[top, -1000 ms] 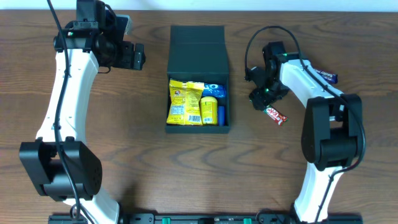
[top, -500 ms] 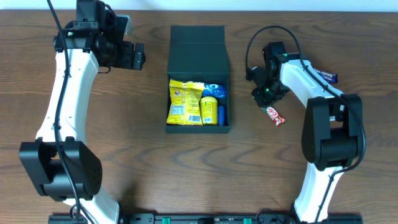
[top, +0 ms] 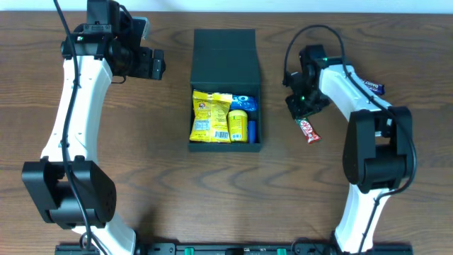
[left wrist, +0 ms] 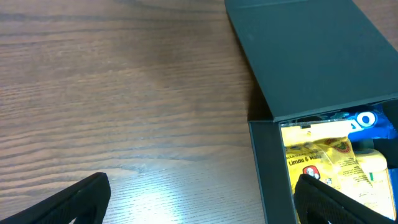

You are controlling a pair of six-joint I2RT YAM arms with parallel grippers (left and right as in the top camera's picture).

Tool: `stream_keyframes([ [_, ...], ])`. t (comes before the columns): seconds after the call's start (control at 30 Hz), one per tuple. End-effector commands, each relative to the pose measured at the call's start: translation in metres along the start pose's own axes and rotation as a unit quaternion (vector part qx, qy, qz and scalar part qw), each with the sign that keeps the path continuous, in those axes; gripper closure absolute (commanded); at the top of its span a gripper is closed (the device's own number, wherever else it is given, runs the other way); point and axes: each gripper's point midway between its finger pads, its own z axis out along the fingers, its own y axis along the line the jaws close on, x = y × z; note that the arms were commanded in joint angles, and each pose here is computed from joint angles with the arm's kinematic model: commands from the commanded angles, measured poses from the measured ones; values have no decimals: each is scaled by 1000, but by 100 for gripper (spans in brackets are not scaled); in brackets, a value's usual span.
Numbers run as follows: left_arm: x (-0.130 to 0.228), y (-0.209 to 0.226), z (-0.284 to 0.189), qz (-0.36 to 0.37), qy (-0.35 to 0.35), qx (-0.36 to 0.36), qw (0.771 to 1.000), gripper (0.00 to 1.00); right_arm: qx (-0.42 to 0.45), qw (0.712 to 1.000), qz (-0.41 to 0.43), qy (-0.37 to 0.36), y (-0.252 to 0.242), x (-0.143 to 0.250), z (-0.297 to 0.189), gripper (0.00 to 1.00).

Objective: Pack container
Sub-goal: 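Grasp the green-red candy bar with the right gripper and lift, then carry the candy bar into the box and release it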

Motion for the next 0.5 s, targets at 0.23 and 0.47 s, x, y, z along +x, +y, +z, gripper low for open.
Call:
stream_keyframes([
  [0.23,-10,0,-17,9,-23,-6,1000,5,-93,986,72,-118,36,-76,-111,90],
  [0.47,-10,0,-17,9,-23,-6,1000,5,-89,978,-85,-167,102,-100,-149,89],
])
